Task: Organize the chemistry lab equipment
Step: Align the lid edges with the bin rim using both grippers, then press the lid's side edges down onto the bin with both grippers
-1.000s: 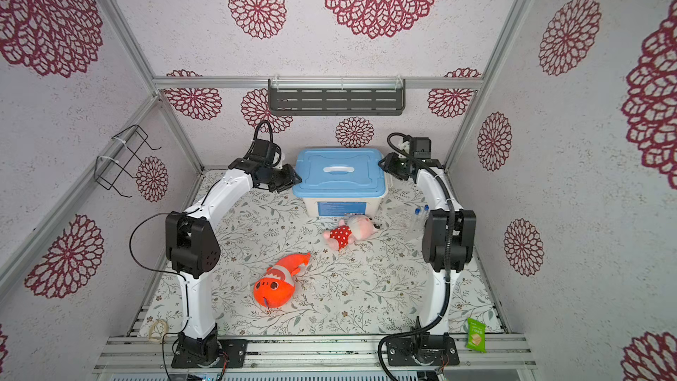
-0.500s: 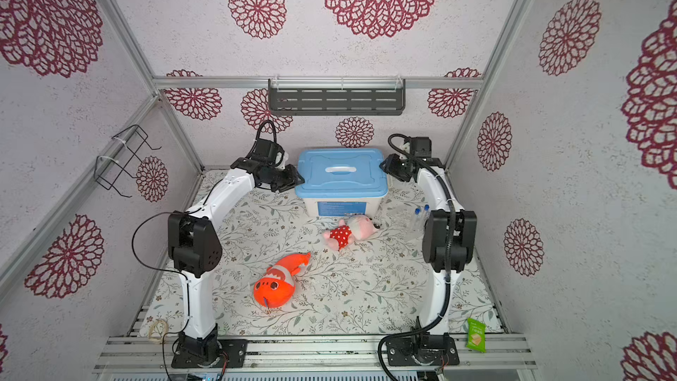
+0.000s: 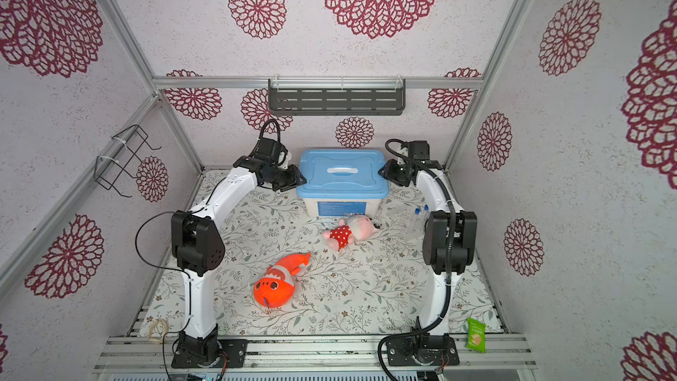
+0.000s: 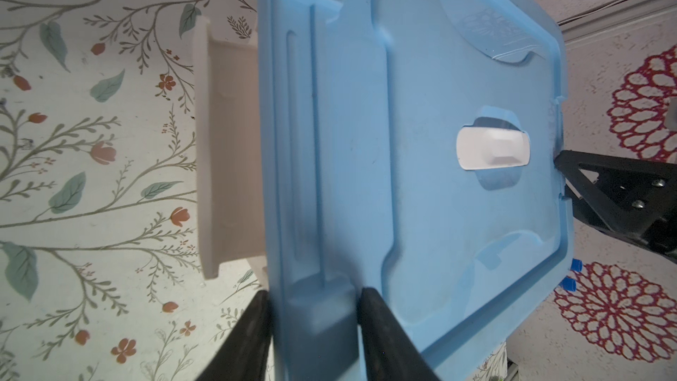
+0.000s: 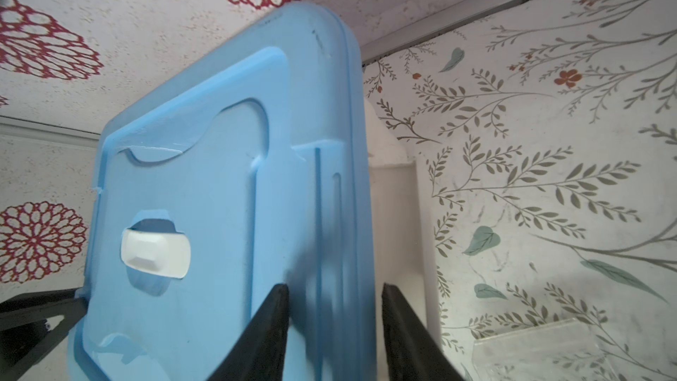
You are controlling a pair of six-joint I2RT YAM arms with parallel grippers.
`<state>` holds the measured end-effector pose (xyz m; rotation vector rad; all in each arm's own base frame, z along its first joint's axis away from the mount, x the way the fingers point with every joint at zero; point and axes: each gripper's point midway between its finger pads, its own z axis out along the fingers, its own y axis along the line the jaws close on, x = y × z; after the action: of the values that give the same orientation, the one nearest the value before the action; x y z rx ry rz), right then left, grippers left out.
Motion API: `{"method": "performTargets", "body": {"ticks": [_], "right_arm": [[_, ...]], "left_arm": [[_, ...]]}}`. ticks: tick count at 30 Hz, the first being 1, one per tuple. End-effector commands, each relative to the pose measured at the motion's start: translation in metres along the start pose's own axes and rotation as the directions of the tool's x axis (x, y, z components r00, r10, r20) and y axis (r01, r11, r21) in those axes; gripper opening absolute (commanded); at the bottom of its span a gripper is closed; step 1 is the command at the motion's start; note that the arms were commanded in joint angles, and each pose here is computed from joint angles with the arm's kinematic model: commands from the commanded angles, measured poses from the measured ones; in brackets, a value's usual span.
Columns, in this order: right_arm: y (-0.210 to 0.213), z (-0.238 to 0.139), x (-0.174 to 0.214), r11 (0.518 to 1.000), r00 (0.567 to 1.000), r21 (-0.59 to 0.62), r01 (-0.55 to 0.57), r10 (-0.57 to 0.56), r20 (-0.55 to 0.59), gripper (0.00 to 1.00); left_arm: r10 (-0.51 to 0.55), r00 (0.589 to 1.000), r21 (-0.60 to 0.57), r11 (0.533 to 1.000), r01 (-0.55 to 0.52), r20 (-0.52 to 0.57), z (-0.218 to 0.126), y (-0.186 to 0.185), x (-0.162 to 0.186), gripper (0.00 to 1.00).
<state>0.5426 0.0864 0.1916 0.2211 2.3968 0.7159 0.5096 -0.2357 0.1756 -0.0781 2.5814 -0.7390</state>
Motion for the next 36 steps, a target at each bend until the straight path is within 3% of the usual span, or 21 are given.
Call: {"method": "performTargets", "body": {"ticks": [1,16,22,28,36], "right_arm": [[0.007,-0.014,0.002,0.999,0.999,0.012,0.045,-0.045,0.006,0.43],[0.073,0.011,0.023,0.985,0.986,-0.066,0.159,-0.161,-0.033,0.4],[0.081,0.006,0.017,0.984,0.986,-0.054,0.169,-0.17,-0.003,0.44],[0.083,-0.002,0.007,0.98,0.981,-0.05,0.193,-0.191,0.036,0.47],[0.085,-0.02,-0.005,0.976,0.974,-0.052,0.21,-0.205,0.094,0.52]], "left_arm": [[-0.029,0.991,-0.128,0.992,0.013,-0.128,0.016,0.036,0.036,0.43],[-0.163,0.984,-0.179,0.972,0.149,-0.068,-0.028,0.077,0.039,0.44],[-0.199,0.979,-0.184,0.965,0.189,-0.036,-0.046,0.084,0.033,0.52],[-0.211,0.976,-0.089,0.972,0.216,0.059,-0.082,0.069,0.011,0.57],[-0.243,0.968,0.038,0.97,0.241,0.069,-0.086,0.052,0.001,0.66]]}}
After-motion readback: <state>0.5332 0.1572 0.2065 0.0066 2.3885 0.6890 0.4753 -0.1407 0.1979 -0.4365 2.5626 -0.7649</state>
